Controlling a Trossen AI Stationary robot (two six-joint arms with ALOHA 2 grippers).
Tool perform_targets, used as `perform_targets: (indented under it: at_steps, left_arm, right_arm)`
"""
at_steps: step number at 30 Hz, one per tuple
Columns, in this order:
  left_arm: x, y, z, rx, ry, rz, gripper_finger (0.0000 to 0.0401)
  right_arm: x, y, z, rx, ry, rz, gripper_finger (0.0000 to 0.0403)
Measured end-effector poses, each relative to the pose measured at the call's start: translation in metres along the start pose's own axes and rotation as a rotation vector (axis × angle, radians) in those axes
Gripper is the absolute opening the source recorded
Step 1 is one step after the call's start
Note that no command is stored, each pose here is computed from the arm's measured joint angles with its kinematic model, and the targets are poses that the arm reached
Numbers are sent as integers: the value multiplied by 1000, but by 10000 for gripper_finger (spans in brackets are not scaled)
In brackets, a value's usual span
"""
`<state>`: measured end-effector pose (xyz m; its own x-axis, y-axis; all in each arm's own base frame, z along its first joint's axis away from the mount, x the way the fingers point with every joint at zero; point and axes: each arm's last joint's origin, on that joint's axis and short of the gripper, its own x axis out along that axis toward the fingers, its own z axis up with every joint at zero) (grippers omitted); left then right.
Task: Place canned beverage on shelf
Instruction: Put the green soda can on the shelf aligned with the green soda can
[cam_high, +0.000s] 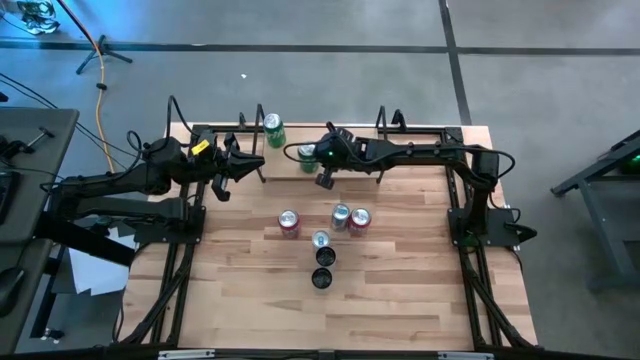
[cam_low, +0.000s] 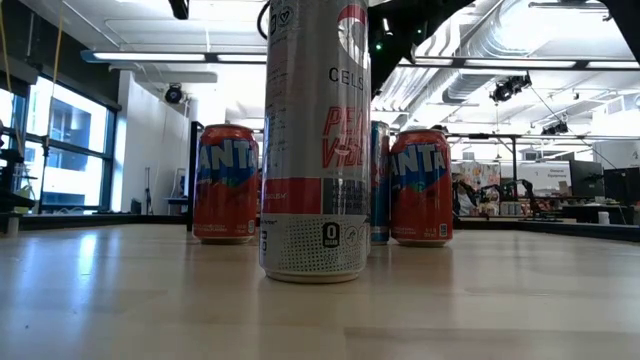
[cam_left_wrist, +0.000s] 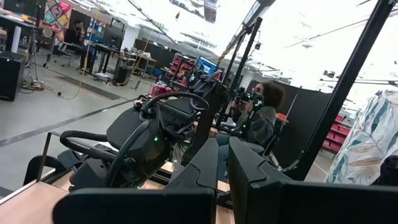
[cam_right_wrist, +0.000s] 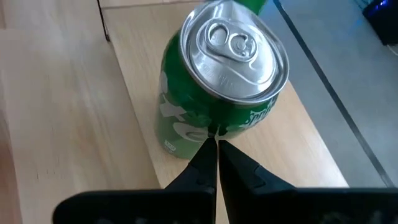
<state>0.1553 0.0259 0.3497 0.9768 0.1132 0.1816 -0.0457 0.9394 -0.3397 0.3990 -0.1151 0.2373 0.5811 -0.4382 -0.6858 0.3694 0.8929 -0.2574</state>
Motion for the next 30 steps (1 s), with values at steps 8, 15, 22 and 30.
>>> perform_targets:
  at_steps: [8, 15, 22, 30]
  left_arm:
    - [0, 0, 0, 0, 0, 0, 0]
    - [0, 0, 0, 0, 0, 0, 0]
    - [0, 0, 0, 0, 0, 0, 0]
    - [0, 0, 0, 0, 0, 0, 0]
  right_arm:
    - [0, 0, 3, 2, -31, -2, 0]
    - [0, 0, 3, -11, -34, 0, 0]
    - [0, 0, 6, -4, -60, -2, 0]
    - [0, 0, 8, 0, -82, 23, 0]
